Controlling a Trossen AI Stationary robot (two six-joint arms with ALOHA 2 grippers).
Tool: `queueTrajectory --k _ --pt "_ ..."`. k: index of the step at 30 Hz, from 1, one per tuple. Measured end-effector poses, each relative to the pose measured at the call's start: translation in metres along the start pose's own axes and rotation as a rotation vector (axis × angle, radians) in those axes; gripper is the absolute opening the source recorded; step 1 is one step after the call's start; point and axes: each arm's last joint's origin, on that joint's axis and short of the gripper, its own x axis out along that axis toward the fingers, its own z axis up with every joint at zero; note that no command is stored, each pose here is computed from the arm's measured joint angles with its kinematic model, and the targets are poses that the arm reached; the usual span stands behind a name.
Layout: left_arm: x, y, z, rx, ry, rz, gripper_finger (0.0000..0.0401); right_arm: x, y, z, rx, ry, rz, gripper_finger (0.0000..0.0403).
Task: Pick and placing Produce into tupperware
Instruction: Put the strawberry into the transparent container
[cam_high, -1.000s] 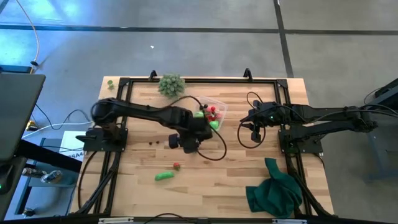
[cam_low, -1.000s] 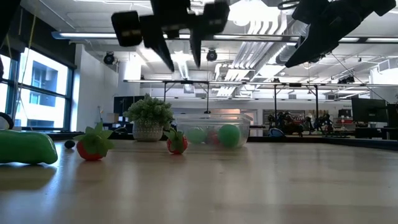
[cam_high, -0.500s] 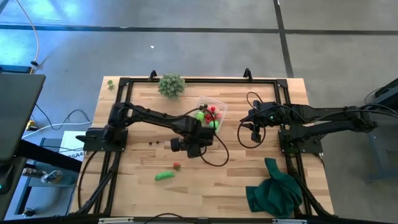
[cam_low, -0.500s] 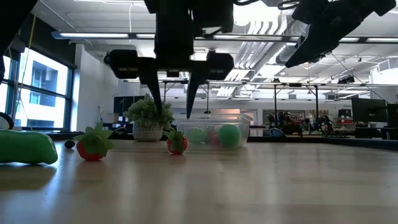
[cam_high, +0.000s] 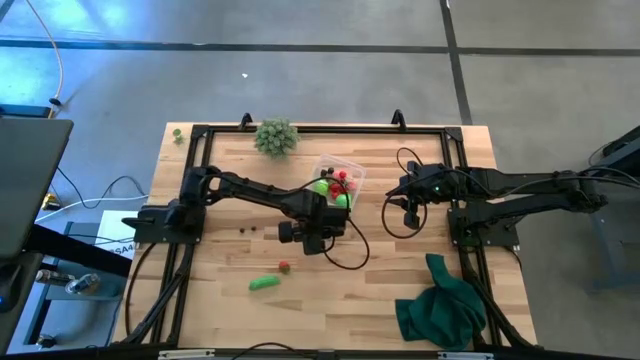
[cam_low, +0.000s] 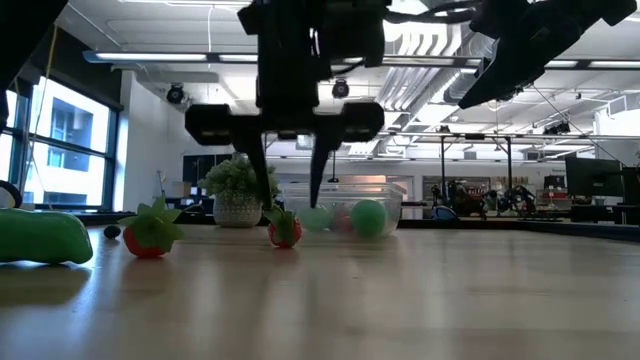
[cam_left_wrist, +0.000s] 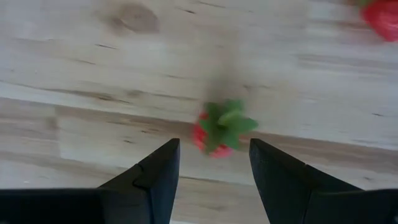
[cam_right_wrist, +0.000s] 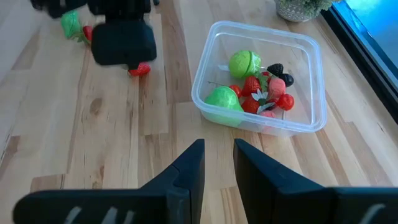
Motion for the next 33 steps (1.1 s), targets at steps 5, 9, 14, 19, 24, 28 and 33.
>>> queueTrajectory --k 5,9,14,19,24,28,33 --pt "0.009 0.003 0.0 0.001 -0.003 0.003 0.0184 0.0 0.0 0.0 0.0 0.001 -0.001 0.0075" --pt "0.014 0.003 0.0 -0.003 -0.001 -0.01 0.0184 0.0 0.0 0.0 0.0 0.001 -0.001 0.0075" --pt "0.018 0.005 0.0 -0.003 0.002 -0.005 0.0184 0.0 0.0 0.0 0.0 -0.001 -0.004 0.0075" --pt "0.021 0.008 0.0 -0.006 -0.001 0.009 0.0184 0.0 0.0 0.0 0.0 0.0 -0.003 0.0075" --pt "0.021 0.007 0.0 -0.071 0.0 0.009 0.0184 0.0 0.0 0.0 0.0 -0.001 -0.003 0.0075" --pt "0.021 0.004 -0.001 -0.2 0.015 -0.019 0.0184 0.0 0.0 0.0 0.0 0.0 -0.003 0.0075" --pt "0.021 -0.001 -0.002 -0.352 0.038 -0.075 0.0184 0.0 0.0 0.0 0.0 0.0 -0.003 0.0075"
